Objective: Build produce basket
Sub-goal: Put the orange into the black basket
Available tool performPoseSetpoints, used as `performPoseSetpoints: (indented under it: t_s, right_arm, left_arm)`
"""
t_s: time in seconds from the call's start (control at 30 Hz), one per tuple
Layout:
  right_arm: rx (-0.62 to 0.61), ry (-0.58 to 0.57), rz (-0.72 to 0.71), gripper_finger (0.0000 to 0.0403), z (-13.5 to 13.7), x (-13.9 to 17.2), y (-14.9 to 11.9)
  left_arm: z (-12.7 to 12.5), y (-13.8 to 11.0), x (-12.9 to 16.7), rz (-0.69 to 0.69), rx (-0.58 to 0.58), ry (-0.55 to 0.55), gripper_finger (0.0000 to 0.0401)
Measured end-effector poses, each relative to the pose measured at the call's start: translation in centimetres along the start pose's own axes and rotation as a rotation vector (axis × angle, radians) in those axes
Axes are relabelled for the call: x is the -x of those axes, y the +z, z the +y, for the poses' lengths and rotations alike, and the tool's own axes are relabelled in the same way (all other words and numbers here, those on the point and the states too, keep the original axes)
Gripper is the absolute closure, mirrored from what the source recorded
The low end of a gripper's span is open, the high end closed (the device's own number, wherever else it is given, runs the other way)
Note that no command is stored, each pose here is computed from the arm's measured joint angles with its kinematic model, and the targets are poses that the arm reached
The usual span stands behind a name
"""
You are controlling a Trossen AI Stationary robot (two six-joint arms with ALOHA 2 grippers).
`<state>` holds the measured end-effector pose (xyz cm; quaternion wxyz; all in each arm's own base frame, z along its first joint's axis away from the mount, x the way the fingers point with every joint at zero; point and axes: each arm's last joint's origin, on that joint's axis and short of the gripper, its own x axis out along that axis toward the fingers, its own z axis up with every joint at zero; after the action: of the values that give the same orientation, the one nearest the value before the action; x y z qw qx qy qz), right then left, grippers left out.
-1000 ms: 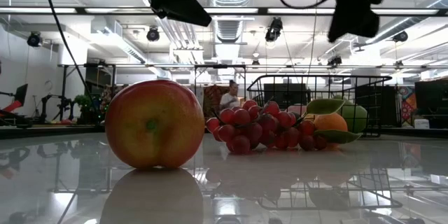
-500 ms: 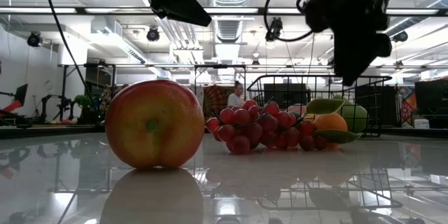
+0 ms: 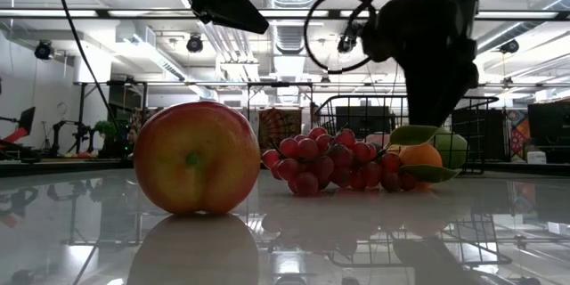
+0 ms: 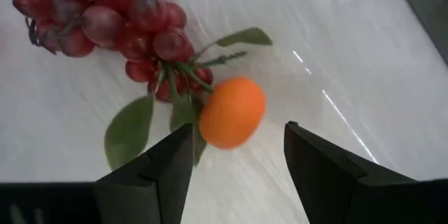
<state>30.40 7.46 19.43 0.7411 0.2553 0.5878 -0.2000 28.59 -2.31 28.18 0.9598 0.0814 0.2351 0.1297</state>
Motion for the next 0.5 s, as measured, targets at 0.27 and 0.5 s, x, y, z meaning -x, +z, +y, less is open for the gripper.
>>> performPoseSetpoints:
  t_s: [0.27,0.5]
  right_arm:
    - [0.031,-0.054,0.044,0.0197,0.9,-2.2,0.6]
    - [0.032,-0.081,0.066,0.0208,0.9,-3.3,0.6]
  left_arm:
    - [0.0,0.0,0.0,0.001,-0.001,0.0,0.0273]
    - [0.0,0.0,0.0,0.001,-0.001,0.0,0.0273]
